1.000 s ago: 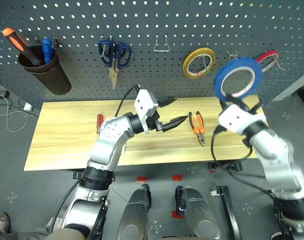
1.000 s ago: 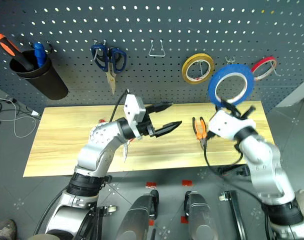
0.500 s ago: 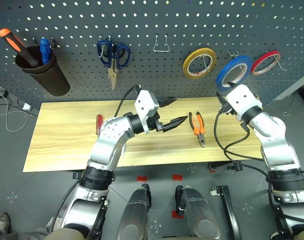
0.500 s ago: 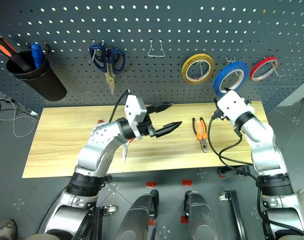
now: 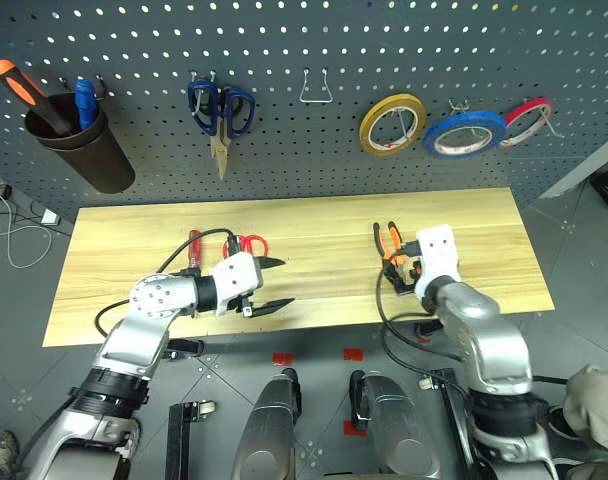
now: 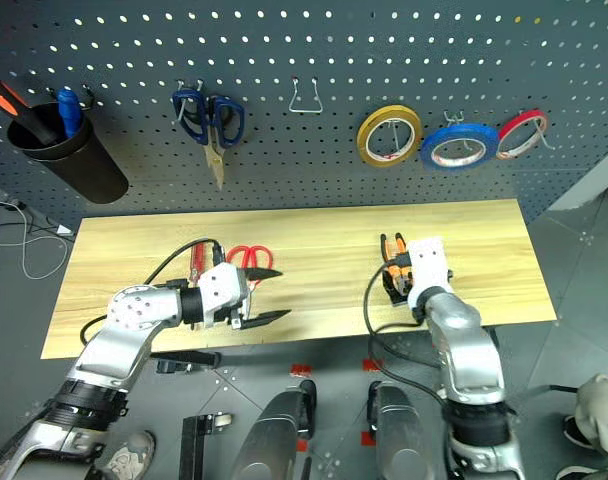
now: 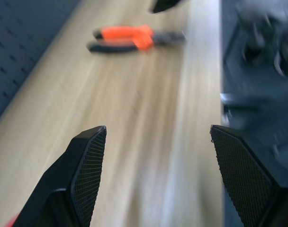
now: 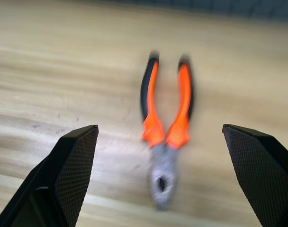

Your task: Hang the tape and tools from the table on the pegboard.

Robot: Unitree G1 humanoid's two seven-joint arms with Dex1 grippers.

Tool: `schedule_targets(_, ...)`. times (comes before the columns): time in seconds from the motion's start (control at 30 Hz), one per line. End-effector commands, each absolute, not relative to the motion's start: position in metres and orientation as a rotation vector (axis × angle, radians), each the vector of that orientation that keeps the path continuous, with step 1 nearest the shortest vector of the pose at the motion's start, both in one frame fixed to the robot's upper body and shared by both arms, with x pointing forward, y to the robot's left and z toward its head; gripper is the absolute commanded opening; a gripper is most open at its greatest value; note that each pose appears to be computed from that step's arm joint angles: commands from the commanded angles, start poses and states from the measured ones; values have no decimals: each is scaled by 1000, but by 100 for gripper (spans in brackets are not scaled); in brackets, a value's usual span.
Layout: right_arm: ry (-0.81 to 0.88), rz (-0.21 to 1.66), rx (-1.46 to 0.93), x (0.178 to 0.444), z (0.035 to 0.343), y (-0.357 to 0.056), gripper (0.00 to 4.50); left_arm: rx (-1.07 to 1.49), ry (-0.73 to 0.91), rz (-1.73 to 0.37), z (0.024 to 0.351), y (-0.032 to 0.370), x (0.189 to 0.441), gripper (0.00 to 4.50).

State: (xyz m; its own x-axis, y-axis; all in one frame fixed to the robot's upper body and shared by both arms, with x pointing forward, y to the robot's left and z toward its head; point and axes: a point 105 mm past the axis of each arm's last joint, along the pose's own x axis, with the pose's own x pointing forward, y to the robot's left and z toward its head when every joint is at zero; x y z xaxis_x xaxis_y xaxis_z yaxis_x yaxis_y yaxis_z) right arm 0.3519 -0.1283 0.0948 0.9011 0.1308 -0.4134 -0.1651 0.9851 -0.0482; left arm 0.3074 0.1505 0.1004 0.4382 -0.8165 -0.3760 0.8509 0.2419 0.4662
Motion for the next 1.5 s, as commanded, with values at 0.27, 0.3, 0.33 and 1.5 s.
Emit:
schedule_targets(0.27,545,89,-21,394,79,-126,448,692,33,-1171,103,144,300,371)
schedule_targets(0.3,549,90,-20,397,77,-126,448,692,32,-1171,103,144,300,371)
schedule_targets(0.33,551,91,-28,401,76,-126,448,691,32,-1170,104,143,300,371)
schedule_targets(1.5,-602,414,-200,323,311,6,289,205,-61,-683,157,195,289,371)
